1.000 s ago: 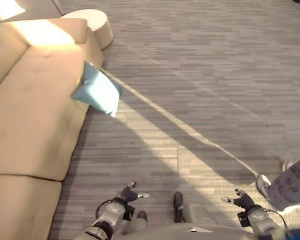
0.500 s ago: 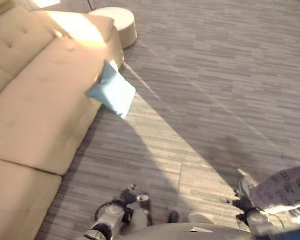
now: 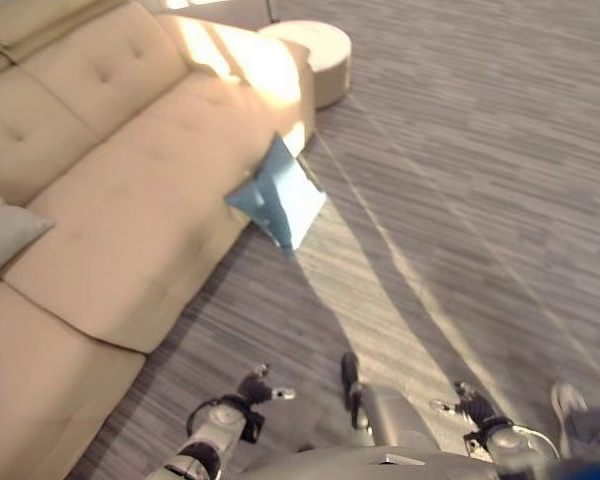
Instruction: Pick up all the scattered cushions and arrange them neatly on the sofa.
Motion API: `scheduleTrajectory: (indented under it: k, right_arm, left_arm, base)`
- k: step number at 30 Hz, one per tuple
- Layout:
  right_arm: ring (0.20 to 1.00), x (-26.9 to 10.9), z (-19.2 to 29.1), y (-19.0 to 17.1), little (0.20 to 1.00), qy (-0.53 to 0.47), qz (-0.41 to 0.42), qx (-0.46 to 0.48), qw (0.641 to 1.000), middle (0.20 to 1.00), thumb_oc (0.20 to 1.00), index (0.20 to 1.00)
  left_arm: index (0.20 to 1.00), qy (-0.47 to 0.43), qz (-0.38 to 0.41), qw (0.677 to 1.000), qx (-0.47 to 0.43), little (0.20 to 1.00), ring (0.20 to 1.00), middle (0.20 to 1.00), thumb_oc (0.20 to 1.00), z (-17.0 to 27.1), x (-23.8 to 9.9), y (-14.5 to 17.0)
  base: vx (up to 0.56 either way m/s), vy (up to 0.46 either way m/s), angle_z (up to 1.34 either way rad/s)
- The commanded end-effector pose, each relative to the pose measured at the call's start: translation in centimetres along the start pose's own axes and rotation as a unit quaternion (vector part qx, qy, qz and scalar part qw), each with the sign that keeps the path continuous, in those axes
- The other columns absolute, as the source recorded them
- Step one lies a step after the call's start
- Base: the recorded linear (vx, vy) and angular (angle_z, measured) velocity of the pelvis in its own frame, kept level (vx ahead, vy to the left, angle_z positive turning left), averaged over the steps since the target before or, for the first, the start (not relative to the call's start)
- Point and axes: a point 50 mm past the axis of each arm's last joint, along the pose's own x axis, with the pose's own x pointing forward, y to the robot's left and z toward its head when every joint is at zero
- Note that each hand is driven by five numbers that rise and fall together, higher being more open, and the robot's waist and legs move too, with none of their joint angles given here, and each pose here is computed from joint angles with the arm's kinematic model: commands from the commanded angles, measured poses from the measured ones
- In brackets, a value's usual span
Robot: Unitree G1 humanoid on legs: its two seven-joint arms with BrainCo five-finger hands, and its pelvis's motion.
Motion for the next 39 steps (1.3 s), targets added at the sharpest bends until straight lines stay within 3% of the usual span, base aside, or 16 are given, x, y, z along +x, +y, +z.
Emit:
scheduleTrajectory:
  k: [1,13,21,30,39]
  right_arm:
    - [1.000,0.0,1.0,-1.8,1.000,-0.028,-0.021,0.004,0.999,1.000,1.000,1.000]
    - [1.000,-0.1,0.2,-1.7,1.000,-0.009,-0.021,0.000,1.000,1.000,1.000,1.000]
    - [1.000,0.4,2.5,-0.6,1.000,-0.043,-0.005,-0.016,0.999,1.000,1.000,1.000]
    - [1.000,0.5,3.4,-1.0,1.000,-0.058,-0.004,-0.031,0.998,1.000,1.000,1.000]
    - [1.000,0.1,1.2,-2.3,1.000,-0.026,-0.022,-0.016,0.999,1.000,1.000,1.000]
  left_arm:
    - [1.000,-0.048,0.009,0.999,0.007,1.000,1.000,1.000,1.000,2.2,0.2,1.1]
    - [1.000,-0.057,-0.004,0.998,0.009,1.000,1.000,1.000,1.000,2.5,0.2,0.3]
    - [1.000,-0.075,0.012,0.997,-0.010,1.000,1.000,1.000,1.000,3.1,0.0,1.3]
    - [1.000,-0.068,0.030,0.997,-0.022,1.000,1.000,1.000,1.000,2.8,0.1,1.9]
    - [1.000,-0.077,-0.002,0.997,0.000,1.000,1.000,1.000,1.000,3.6,0.3,0.3]
  base:
    - [0.32,-0.199,0.25]
    - [0.39,0.068,-0.24]
    - [0.24,0.056,-0.43]
    - [0.34,-0.087,0.29]
    - [0.22,-0.248,0.82]
